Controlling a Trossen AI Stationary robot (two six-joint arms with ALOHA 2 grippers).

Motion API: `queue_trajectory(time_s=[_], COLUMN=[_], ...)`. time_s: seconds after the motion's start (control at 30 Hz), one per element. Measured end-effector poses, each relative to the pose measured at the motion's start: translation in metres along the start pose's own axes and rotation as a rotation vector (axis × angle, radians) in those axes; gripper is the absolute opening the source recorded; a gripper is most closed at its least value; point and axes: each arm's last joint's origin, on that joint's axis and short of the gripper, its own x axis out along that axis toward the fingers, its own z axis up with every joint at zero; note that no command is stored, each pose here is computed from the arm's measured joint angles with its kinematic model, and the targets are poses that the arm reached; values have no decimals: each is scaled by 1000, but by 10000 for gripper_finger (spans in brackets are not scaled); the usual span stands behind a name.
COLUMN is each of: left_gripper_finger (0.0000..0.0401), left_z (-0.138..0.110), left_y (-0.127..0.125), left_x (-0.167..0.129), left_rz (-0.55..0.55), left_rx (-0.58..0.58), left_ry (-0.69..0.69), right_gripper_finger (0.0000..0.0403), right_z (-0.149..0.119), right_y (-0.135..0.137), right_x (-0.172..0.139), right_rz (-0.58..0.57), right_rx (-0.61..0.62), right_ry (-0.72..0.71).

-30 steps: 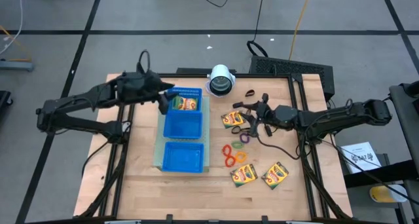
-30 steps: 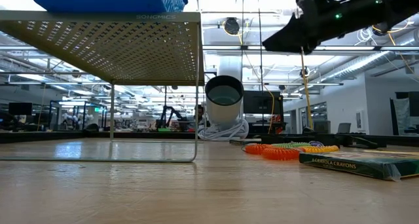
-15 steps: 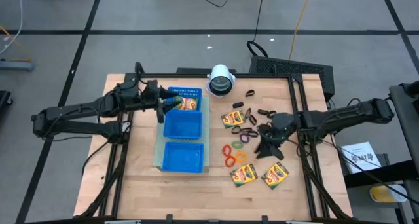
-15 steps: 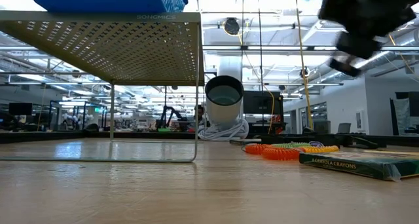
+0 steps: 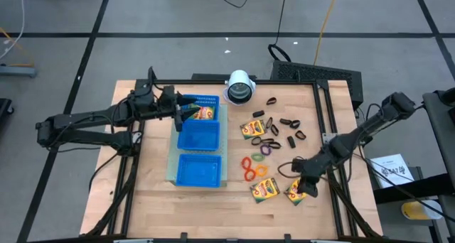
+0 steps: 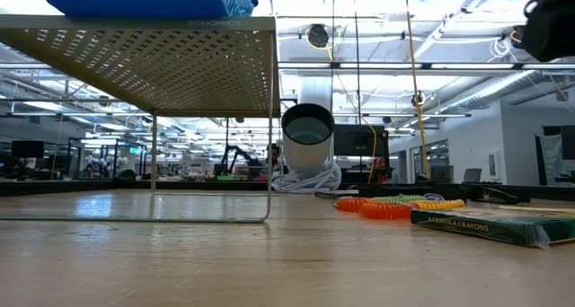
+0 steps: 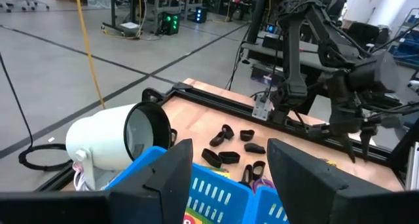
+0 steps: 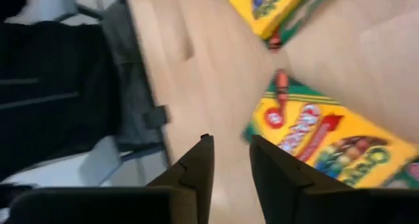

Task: Pick & Place Office Desk Supplies
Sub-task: Put the crayon box into the top blue bin on the shelf

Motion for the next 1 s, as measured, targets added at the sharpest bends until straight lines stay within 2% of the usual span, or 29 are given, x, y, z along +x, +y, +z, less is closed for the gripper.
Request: queue_trajectory(time_s=[0.3, 0.4, 0.53, 0.7, 0.93, 1.0], left_gripper_finger=[207, 207, 207, 207, 207, 207], left_z=[0, 0, -1, -1, -1, -1], left_y=[0, 0, 0, 0, 0, 0], left_x=[0, 0, 0, 0, 0, 0], left_rz=[-2, -1, -1, 0, 0, 0], left_rx=[-10, -10, -3, -1, 1, 9], left_ry=[3, 3, 8, 11, 10, 10], right_gripper_finger=[29, 6, 8, 1, 1, 3], right_z=[-16, -19, -18, -10, 19, 28], right_y=[-10, -18, -29, -47, -62, -62], right_x=[29, 34, 40, 43, 35, 31], right_rz=[58, 24, -40, -162, -409, -444], right_rx=[-53, -46, -51, -113, -264, -298], right_ry=[64, 103, 76, -67, -439, -528])
